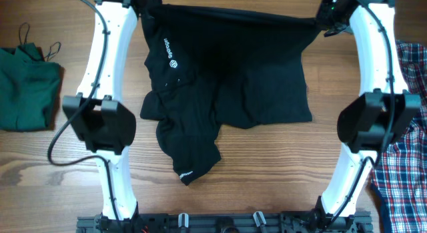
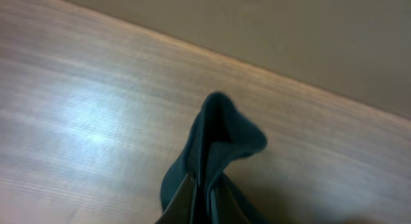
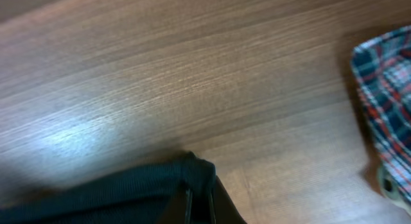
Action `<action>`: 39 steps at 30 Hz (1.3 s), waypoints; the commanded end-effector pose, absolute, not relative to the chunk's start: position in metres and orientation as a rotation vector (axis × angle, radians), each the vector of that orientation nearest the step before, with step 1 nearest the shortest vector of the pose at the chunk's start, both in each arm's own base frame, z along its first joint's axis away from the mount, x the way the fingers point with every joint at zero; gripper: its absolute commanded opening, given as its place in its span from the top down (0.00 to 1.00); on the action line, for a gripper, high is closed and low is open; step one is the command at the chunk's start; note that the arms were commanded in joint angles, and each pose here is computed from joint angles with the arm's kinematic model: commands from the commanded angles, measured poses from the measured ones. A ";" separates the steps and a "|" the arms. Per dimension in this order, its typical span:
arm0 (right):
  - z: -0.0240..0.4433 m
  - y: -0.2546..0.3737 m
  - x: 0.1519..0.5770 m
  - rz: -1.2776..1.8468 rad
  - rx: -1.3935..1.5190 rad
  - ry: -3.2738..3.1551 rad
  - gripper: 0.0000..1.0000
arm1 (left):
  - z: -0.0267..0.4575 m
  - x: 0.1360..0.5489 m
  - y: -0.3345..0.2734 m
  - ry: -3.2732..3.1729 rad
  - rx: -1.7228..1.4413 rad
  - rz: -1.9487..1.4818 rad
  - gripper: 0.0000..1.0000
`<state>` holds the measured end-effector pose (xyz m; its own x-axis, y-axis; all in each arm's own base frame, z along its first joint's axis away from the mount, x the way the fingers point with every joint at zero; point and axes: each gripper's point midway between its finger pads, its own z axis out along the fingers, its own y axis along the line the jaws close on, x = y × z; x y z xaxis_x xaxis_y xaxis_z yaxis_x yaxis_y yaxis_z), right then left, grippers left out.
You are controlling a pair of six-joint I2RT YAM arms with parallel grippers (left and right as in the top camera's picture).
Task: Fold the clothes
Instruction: 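Lower the stretched shirt flat onto the table center with both grippers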
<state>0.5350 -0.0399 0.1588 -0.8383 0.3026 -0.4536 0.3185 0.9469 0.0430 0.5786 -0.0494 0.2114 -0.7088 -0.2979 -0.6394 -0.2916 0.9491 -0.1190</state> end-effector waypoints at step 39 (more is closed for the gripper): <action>0.149 0.026 0.542 0.345 0.032 2.671 0.96 | 0.152 0.555 -0.093 2.661 -0.299 -0.307 0.96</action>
